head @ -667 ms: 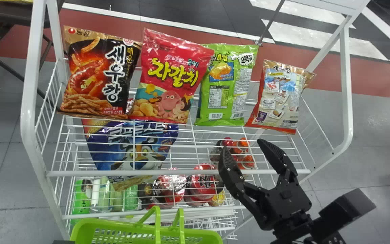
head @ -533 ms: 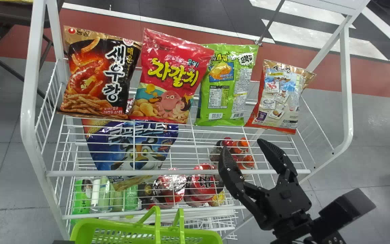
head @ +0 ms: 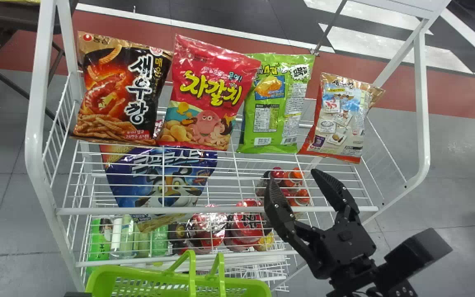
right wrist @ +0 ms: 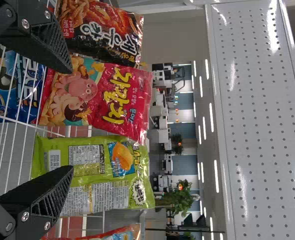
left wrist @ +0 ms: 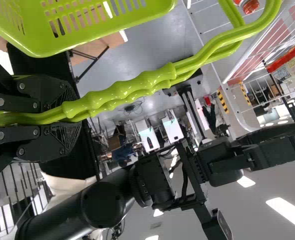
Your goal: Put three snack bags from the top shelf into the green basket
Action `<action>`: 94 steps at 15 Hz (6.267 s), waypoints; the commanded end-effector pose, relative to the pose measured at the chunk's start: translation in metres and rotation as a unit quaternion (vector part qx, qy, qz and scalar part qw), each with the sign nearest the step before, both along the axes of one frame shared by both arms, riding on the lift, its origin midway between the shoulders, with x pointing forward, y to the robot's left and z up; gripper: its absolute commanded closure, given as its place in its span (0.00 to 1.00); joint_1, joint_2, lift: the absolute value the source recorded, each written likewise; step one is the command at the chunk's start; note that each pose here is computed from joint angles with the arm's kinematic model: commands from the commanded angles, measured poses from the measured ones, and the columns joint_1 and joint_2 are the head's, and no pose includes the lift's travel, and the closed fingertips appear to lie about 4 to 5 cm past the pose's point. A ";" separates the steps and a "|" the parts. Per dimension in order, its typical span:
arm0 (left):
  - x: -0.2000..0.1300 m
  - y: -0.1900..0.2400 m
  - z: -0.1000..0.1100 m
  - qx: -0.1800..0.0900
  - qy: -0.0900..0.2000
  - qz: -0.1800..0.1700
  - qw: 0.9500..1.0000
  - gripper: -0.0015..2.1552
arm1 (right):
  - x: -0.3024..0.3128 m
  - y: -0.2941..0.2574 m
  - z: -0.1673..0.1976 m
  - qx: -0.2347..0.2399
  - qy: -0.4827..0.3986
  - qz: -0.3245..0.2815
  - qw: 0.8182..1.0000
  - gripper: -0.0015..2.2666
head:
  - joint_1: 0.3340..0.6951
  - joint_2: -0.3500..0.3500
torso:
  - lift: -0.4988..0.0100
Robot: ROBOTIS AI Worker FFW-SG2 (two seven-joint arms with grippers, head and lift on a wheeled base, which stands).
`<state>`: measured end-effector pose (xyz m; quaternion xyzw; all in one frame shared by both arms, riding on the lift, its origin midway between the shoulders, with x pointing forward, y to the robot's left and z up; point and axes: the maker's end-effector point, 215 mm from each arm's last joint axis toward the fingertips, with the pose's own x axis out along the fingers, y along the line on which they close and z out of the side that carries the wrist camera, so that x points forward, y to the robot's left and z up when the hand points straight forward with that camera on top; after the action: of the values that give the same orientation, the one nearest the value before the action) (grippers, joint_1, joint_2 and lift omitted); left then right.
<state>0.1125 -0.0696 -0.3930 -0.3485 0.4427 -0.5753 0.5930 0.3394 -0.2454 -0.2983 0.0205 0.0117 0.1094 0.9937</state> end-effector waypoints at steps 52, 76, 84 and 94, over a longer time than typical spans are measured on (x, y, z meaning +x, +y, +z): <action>-0.005 -0.009 -0.012 0.031 -0.017 -0.013 0.999 0.74 | 0.094 0.164 -0.019 0.013 0.178 0.248 0.952 0.98 | 1.00 0.14 | 0.89; 0.024 -0.005 0.012 -0.022 -0.044 0.036 0.998 0.74 | -0.168 0.036 -0.105 0.126 0.526 0.207 0.815 0.98 | 1.00 0.00 | 0.89; 0.020 -0.006 0.018 -0.022 -0.047 0.039 0.998 0.74 | -0.178 0.081 -0.187 0.135 0.573 0.242 0.772 0.95 | 1.00 0.00 | 0.89; 0.019 -0.004 0.018 -0.025 -0.045 0.038 0.998 0.74 | -0.134 0.074 -0.173 0.107 0.501 0.248 0.822 0.02 | 1.00 0.00 | 0.89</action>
<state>0.1313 -0.0743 -0.3745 -0.3532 0.3872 -0.5786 0.6249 0.2058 -0.1684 -0.4806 0.1755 0.5003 0.3292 0.7814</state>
